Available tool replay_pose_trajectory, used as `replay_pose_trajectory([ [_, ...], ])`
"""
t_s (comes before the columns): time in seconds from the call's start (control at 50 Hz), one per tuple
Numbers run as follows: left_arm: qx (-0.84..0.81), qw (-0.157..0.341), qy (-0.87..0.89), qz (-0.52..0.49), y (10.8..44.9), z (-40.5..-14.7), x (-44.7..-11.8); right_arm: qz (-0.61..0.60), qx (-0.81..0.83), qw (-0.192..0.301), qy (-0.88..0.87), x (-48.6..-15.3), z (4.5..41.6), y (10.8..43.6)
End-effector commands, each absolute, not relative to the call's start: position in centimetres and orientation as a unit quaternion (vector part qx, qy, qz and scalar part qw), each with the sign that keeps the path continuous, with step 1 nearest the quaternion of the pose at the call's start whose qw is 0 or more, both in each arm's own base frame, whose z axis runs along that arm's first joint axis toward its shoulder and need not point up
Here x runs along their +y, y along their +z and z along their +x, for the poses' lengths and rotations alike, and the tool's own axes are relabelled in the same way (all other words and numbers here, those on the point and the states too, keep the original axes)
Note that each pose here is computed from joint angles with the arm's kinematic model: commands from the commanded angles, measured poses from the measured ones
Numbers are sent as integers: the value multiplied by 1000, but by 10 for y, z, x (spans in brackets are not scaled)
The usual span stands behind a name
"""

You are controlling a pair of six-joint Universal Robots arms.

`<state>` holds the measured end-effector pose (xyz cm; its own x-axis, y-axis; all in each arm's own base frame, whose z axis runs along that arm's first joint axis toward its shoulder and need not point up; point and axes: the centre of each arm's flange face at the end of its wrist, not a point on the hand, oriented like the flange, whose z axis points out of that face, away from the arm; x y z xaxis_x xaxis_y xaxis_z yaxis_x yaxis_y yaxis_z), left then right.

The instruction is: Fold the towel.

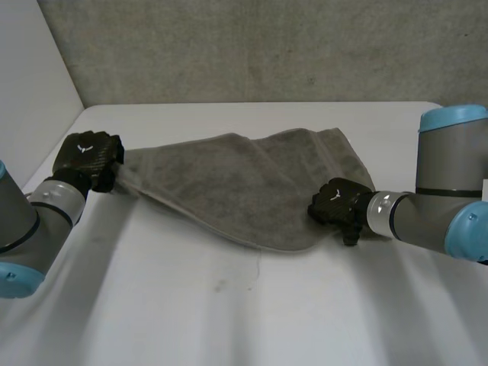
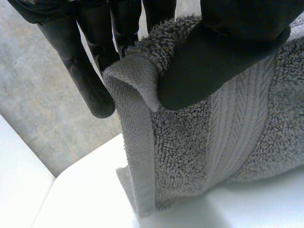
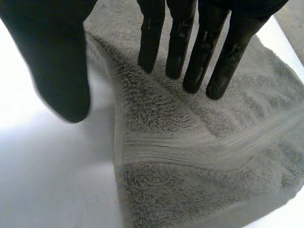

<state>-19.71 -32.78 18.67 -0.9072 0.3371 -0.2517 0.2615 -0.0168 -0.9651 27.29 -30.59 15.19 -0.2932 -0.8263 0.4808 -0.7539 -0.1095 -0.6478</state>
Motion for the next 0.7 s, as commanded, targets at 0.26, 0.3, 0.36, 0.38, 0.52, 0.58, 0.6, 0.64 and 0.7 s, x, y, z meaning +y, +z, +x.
replay_pose_trajectory([
  [0.26, -697, 2, 691, -191, 199, -176, -331, -273, 780, 110, -552, -314, 197, 176],
  [0.3, -699, -5, 691, -185, 198, -170, -334, -260, 791, 100, -545, -314, 184, 172],
  [0.36, -698, -10, 693, -180, 200, -165, -338, -272, 794, 94, -536, -313, 180, 165],
  [0.38, -698, -10, 693, -180, 200, -165, -338, -272, 794, 94, -536, -313, 180, 165],
  [0.52, -702, -3, 688, -184, 195, -169, -336, -348, 780, 81, -514, -310, 185, 144],
  [0.58, -703, -2, 687, -185, 194, -170, -335, -355, 777, 80, -514, -311, 186, 141],
  [0.6, -703, 0, 686, -187, 194, -171, -334, -359, 774, 78, -515, -313, 187, 139],
  [0.64, -703, 2, 685, -189, 193, -173, -332, -361, 775, 79, -513, -315, 188, 136],
  [0.7, -702, 7, 685, -193, 193, -178, -330, -361, 777, 81, -509, -321, 188, 129],
])
